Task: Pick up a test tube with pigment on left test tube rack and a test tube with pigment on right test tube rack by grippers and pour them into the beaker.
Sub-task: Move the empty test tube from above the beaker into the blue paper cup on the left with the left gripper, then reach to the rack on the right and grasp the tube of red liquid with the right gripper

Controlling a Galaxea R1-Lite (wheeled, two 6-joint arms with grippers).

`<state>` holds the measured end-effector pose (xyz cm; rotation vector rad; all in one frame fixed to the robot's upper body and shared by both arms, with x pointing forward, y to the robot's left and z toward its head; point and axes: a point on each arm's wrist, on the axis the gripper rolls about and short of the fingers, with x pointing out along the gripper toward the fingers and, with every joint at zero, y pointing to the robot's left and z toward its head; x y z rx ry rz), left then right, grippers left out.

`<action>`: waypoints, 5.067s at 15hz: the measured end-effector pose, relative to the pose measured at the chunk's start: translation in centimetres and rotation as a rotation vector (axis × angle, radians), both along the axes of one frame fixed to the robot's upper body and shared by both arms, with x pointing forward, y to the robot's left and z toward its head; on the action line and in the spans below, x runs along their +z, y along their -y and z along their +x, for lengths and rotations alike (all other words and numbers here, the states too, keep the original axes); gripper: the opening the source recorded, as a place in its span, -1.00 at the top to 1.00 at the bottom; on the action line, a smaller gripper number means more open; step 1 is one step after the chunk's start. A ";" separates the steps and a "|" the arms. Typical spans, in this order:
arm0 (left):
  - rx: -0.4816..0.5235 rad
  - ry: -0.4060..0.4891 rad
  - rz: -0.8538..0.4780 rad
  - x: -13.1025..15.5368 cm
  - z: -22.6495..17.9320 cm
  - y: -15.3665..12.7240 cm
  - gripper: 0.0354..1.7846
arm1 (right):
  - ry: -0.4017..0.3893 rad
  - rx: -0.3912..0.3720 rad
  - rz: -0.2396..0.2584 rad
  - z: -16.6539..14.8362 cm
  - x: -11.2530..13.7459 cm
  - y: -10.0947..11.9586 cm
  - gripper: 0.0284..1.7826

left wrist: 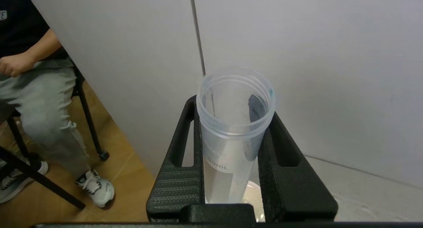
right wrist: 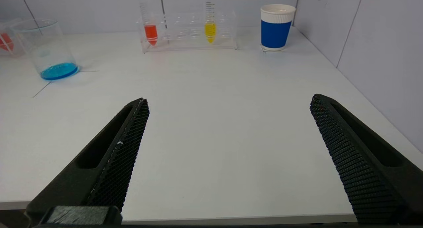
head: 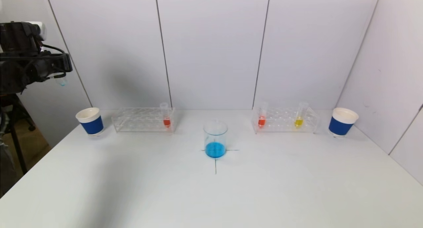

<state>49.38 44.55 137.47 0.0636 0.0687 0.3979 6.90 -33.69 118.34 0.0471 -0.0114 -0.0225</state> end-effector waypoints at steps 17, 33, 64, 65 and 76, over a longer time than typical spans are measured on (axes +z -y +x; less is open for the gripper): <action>-0.002 -0.044 -0.113 -9.4 2.7 -1.8 0.50 | 0.000 0.000 0.000 0.0 0.0 0.0 -0.99; -0.029 -0.121 -0.137 -15.0 4.7 -2.1 0.50 | -0.001 0.000 0.000 0.0 0.0 0.0 -0.99; -0.122 -0.078 -0.128 -10.4 1.7 -0.4 -0.99 | 0.000 0.000 0.000 0.0 0.0 0.0 -0.99; -0.138 -0.074 -0.127 -9.3 0.7 0.3 -0.99 | 0.000 0.000 0.000 0.0 0.0 0.0 -0.99; -0.314 -0.020 -0.094 -1.8 -18.2 9.5 -0.99 | 0.000 0.000 0.000 0.0 0.0 0.0 -0.99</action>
